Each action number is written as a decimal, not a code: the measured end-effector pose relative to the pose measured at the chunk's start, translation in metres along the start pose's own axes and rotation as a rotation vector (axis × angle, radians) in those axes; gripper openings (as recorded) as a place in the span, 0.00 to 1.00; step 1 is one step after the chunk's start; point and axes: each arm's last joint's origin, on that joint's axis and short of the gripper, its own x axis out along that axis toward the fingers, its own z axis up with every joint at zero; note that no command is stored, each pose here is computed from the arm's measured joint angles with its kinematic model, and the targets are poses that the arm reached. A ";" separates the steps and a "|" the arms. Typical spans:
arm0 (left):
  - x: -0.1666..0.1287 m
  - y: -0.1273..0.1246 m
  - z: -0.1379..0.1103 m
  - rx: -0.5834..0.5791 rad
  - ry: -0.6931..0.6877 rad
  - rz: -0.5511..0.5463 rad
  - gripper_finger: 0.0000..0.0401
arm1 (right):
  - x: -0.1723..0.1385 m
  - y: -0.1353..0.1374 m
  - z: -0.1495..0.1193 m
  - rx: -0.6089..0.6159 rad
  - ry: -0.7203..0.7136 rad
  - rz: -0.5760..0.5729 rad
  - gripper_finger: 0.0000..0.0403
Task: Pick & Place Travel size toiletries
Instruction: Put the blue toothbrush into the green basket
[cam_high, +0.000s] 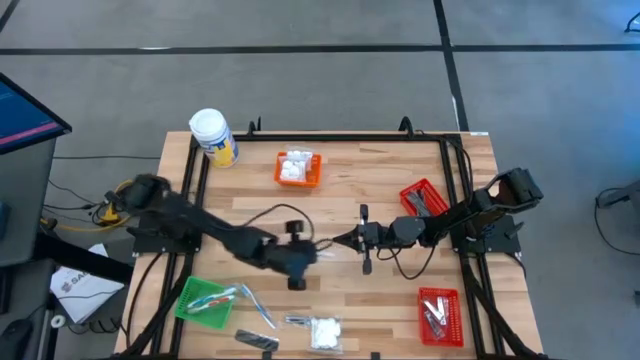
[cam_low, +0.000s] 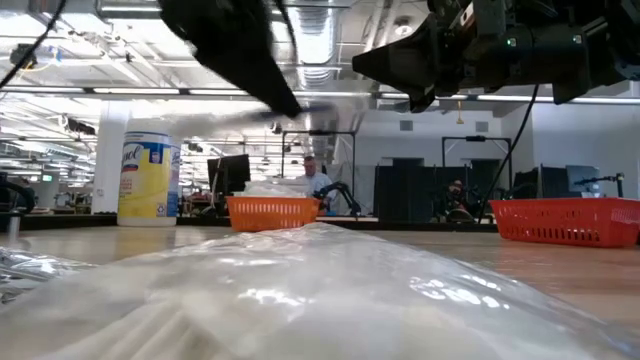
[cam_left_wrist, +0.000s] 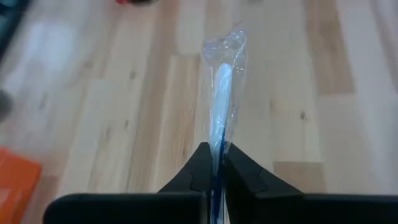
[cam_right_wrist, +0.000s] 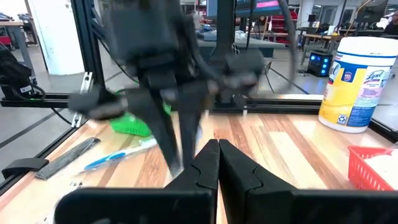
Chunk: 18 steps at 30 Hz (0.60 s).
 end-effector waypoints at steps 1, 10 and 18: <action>-0.010 -0.001 -0.003 -0.018 -0.023 0.013 0.02 | 0.000 0.000 0.000 0.000 0.000 0.000 0.00; -0.078 -0.006 -0.039 -0.216 -0.195 0.077 0.02 | 0.000 0.000 0.002 0.005 -0.020 -0.001 0.00; -0.097 -0.025 -0.063 -0.283 -0.199 0.016 0.02 | 0.000 0.000 0.003 0.011 -0.027 -0.001 0.00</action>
